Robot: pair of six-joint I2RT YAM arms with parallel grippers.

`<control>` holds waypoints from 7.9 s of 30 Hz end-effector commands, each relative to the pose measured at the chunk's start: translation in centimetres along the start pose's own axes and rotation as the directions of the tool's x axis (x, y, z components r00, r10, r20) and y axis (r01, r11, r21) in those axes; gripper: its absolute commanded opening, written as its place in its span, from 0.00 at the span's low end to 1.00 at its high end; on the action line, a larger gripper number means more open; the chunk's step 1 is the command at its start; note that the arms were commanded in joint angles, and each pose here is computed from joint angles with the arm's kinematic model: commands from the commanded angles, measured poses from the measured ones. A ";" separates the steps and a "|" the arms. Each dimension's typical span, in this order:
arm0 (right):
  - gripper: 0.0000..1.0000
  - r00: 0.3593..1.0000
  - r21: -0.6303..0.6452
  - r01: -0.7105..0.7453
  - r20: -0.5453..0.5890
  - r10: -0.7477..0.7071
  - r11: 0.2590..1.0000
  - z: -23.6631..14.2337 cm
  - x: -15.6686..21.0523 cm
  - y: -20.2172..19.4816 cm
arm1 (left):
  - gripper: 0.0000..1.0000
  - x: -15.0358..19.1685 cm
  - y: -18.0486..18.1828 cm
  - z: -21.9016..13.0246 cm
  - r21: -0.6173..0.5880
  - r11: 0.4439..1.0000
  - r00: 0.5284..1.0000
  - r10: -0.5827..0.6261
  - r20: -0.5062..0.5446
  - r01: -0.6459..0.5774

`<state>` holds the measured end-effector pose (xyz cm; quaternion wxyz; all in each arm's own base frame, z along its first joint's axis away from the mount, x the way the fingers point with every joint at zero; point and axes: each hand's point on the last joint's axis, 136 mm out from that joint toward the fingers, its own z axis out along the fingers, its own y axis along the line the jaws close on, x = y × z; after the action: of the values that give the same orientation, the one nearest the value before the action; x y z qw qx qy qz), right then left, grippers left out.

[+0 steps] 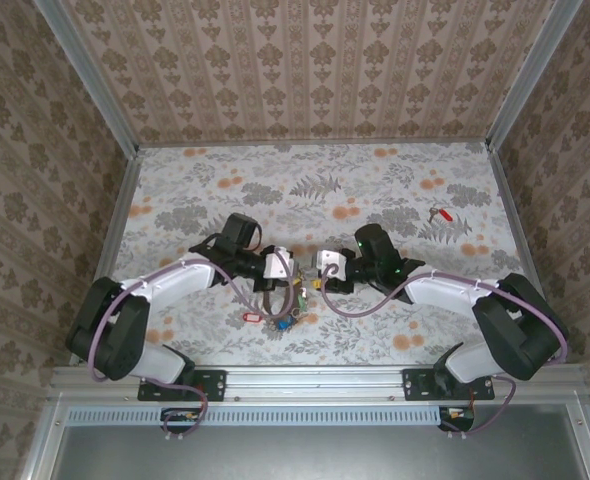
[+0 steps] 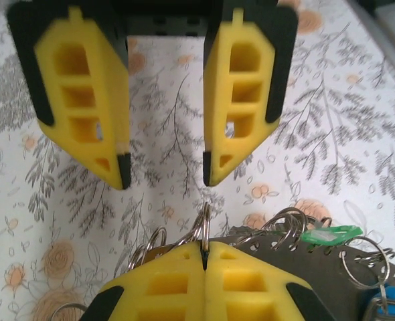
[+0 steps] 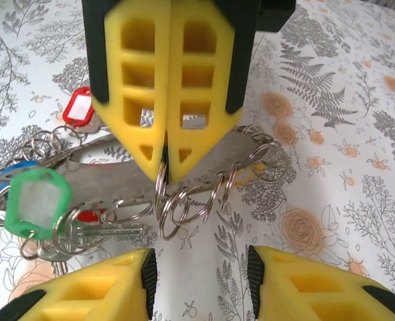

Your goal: Put the keys on the keyring

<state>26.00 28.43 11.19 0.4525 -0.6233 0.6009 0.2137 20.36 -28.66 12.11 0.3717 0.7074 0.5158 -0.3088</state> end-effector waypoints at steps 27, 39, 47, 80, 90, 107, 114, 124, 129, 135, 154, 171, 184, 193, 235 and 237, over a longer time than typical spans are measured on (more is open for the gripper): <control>0.09 0.989 0.010 -0.063 0.138 0.061 0.998 -1.2 -3.4 0.4 | 0.00 -2.1 -0.4 -0.5 0.027 1.000 0.986 -0.020 0.164 0.016; 0.34 0.986 0.042 -0.113 0.125 0.108 0.993 -1.7 -2.9 0.3 | 0.00 -2.2 -1.2 0.0 0.067 0.996 0.991 0.044 0.128 -0.053; 0.49 0.991 -0.047 -0.087 0.099 0.091 0.995 -1.5 -2.5 1.8 | 0.00 -2.4 -1.0 0.1 0.062 0.996 0.989 0.053 0.139 -0.062; 0.39 0.965 -0.024 -0.193 0.175 0.194 0.981 -0.4 -2.9 -1.9 | 0.00 -2.1 -2.4 1.6 0.129 0.981 0.985 0.128 0.113 -0.143; 0.44 0.870 0.166 -0.462 0.275 0.409 0.871 -3.1 -0.4 -7.8 | 0.00 -2.3 -1.6 1.6 0.079 0.980 0.979 0.177 0.102 -0.185; 0.44 0.017 0.694 -0.592 0.518 0.855 -0.409 -21.2 18.8 -18.3 | 0.00 -1.2 0.5 2.6 -0.008 0.992 0.989 0.126 0.071 -0.126; 0.41 -0.153 0.690 -0.517 0.507 0.848 -0.506 -22.5 23.8 -19.2 | 0.00 -1.0 0.8 2.7 -0.031 0.990 0.988 0.143 0.066 -0.141; 0.37 0.578 0.371 -0.787 0.164 0.799 0.493 -11.6 6.1 -16.0 | 0.00 -1.9 0.2 1.9 -0.032 0.987 0.982 0.158 0.099 -0.156; 0.39 0.902 0.213 -0.419 0.210 0.378 0.882 -9.7 -1.0 -8.8 | 0.00 -2.9 -0.1 0.9 -0.034 0.986 0.978 0.168 0.122 -0.165; 0.42 0.966 -0.031 -0.245 0.079 0.247 0.969 -7.4 -3.2 -1.7 | 0.00 -3.7 0.3 0.1 -0.038 0.988 0.977 0.152 0.147 -0.148; 0.37 0.999 0.001 -0.009 -0.034 0.009 1.000 -3.2 -3.4 0.7 | 0.00 -3.9 0.8 0.3 -0.052 0.995 0.985 0.097 0.146 -0.090; 0.24 0.997 0.001 0.017 -0.072 -0.017 1.000 -1.4 -2.5 1.2 | 0.00 -3.9 0.7 0.5 -0.042 0.994 0.982 0.105 0.156 -0.100; 0.00 0.999 0.024 -0.032 0.041 0.031 0.999 -1.7 -4.5 0.9 | 0.19 -4.2 -0.1 -1.2 -0.010 0.999 0.984 0.039 0.174 -0.038; 0.00 0.948 0.005 -0.125 0.296 0.118 0.992 -2.1 -8.9 0.4 | 0.21 -2.6 -1.1 -2.5 -0.036 0.999 0.986 -0.008 0.169 0.015; 0.32 0.994 0.139 0.096 0.034 -0.102 0.986 -2.2 -5.1 -0.8 | 0.00 -2.1 1.8 -2.2 -0.101 0.991 0.989 -0.093 -0.112 0.082; 0.32 0.993 0.155 0.094 0.057 -0.103 0.983 -2.1 -5.7 -1.1 | 0.00 -2.1 1.9 -2.0 -0.097 0.992 0.989 -0.095 -0.113 0.084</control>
<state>24.68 29.10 15.02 0.4972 -0.6155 0.5859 0.1754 21.64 -28.15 14.88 0.3650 0.6768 0.5833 -0.2617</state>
